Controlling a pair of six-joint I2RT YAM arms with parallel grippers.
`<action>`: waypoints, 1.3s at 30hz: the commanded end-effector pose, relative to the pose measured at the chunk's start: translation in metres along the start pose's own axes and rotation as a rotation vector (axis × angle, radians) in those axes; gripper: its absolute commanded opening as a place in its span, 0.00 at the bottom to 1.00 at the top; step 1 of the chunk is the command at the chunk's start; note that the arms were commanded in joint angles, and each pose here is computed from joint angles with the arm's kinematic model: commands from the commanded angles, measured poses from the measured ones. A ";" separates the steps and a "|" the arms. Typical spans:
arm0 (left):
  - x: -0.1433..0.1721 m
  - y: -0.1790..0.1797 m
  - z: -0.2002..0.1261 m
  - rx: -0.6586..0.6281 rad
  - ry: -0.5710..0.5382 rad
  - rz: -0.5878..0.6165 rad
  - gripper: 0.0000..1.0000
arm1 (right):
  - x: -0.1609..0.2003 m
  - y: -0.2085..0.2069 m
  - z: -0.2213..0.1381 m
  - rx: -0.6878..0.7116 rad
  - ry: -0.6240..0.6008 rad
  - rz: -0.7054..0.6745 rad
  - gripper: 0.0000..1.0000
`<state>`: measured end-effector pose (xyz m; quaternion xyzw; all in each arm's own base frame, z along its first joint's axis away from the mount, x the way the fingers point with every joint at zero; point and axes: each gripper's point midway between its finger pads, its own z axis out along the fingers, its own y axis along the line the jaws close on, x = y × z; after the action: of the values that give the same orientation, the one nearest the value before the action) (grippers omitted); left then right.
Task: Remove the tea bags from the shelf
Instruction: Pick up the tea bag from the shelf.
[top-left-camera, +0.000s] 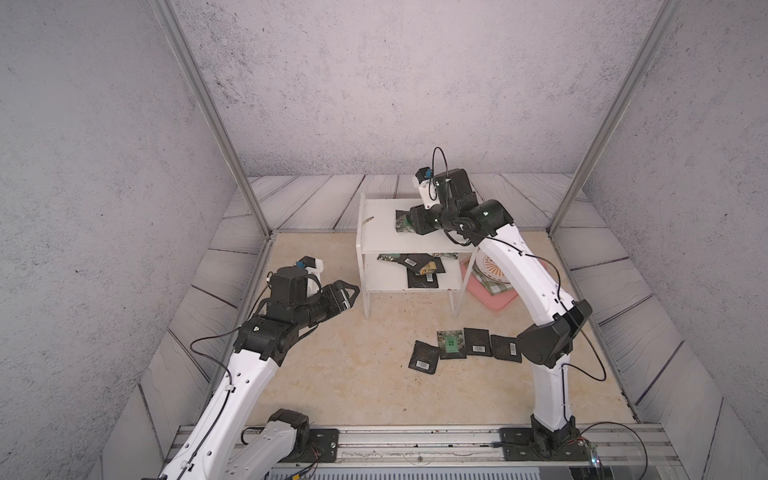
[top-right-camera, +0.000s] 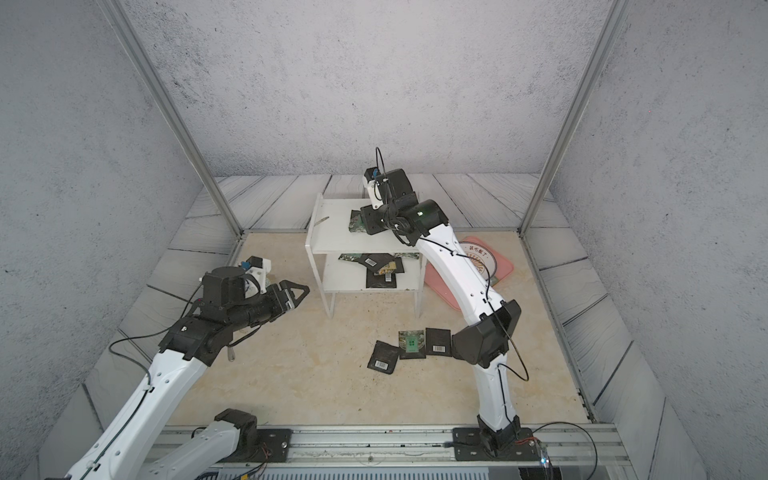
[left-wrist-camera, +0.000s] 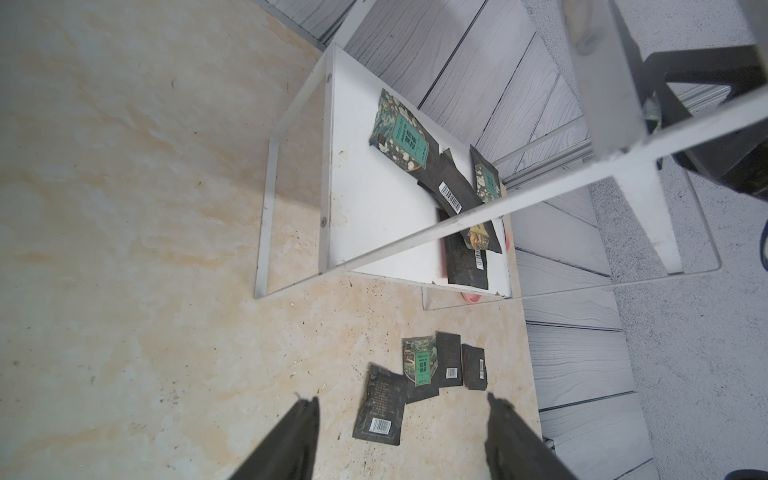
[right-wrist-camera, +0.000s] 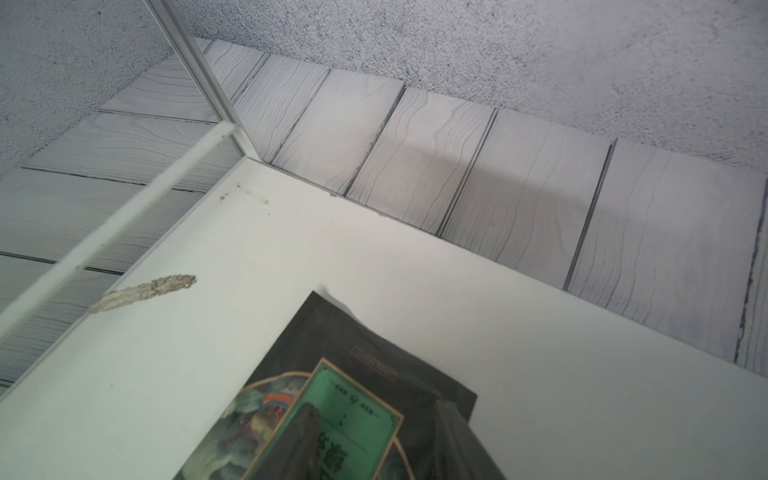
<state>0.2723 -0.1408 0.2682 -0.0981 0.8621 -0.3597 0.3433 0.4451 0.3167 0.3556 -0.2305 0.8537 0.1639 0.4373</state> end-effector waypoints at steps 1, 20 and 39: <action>-0.008 -0.008 -0.006 0.027 -0.027 0.008 0.68 | 0.075 -0.016 -0.002 0.086 0.280 -0.036 0.50; -0.011 -0.015 -0.015 0.041 -0.042 0.003 0.68 | 0.027 0.002 -0.065 0.049 0.116 -0.052 0.66; -0.014 -0.086 -0.010 0.153 -0.057 0.079 0.67 | 0.046 0.025 -0.069 -0.079 0.142 0.016 0.53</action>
<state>0.2626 -0.1893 0.3150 -0.0421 0.8401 -0.4106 0.3521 0.3787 0.2948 0.3580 -0.2476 0.8741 0.1703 0.3817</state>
